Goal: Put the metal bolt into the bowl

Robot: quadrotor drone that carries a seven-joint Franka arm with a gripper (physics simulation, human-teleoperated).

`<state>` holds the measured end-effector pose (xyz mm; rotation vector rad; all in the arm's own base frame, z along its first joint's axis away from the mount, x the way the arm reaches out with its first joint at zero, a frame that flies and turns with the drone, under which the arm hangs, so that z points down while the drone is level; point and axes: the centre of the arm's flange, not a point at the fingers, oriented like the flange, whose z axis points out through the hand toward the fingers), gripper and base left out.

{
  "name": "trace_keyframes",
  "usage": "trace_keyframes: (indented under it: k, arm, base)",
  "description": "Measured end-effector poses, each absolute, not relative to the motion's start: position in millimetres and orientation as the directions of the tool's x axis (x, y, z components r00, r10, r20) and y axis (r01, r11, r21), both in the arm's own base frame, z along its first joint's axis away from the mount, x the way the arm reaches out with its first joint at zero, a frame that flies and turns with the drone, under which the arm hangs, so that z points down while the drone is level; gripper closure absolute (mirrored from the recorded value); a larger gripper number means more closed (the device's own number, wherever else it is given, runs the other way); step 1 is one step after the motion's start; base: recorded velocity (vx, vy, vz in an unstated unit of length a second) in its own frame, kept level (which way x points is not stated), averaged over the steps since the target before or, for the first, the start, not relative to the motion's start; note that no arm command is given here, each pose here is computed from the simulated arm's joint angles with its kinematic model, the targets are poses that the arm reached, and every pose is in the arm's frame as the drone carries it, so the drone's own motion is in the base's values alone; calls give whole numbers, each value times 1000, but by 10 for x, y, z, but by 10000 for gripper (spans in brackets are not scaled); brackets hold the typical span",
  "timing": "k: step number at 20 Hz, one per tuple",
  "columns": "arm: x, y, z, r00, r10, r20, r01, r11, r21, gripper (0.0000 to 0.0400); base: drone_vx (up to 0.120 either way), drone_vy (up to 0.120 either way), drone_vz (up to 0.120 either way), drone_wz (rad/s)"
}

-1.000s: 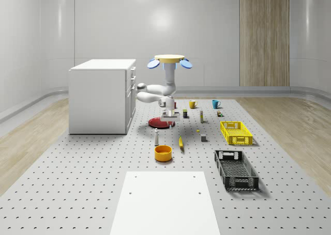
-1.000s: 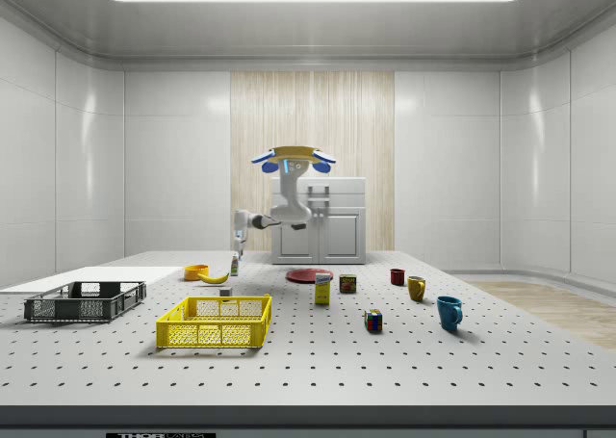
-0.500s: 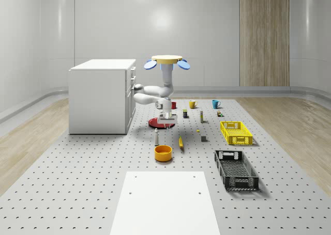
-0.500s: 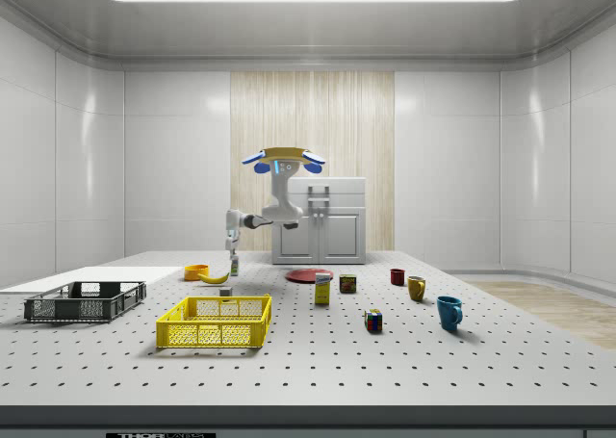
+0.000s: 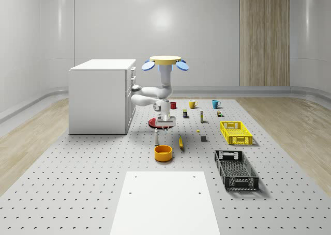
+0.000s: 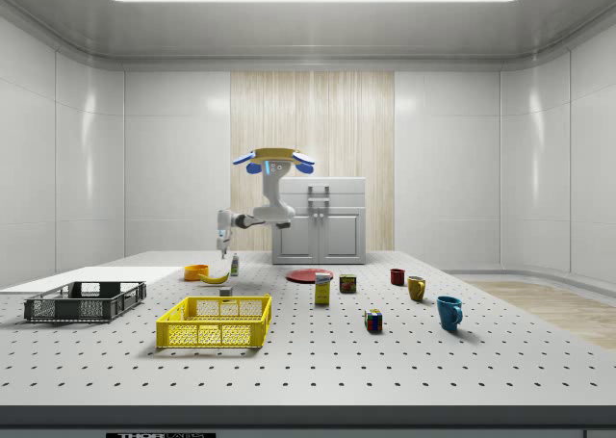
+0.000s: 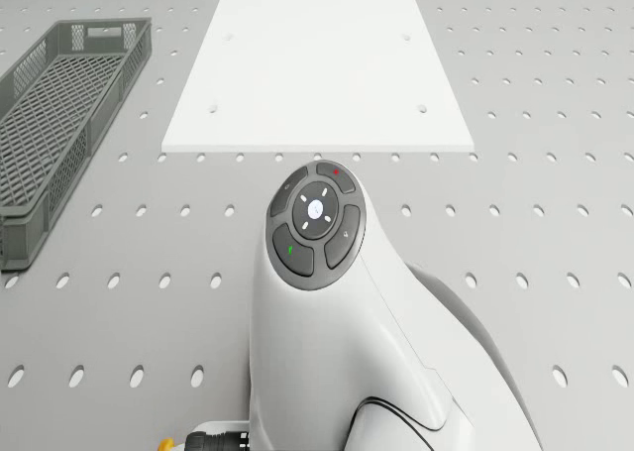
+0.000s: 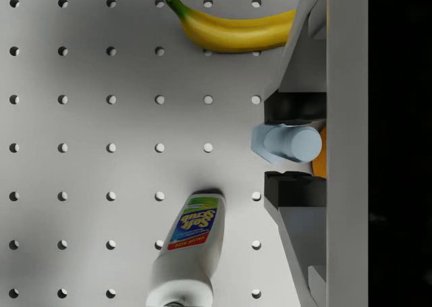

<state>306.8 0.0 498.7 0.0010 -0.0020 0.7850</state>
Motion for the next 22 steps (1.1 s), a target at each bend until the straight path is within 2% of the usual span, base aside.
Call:
trace_keyframes:
  k: [9,18,22]
  arm:
    - [3068,0,4987,707,707,2,-707,707,0,300]
    - [3068,0,4987,707,707,2,-707,707,0,300]
    - [3068,0,4987,707,707,2,-707,707,0,300]
  base:
    - [120,-62,0,0]
    - [120,13,0,0]
    - [120,0,-100,0]
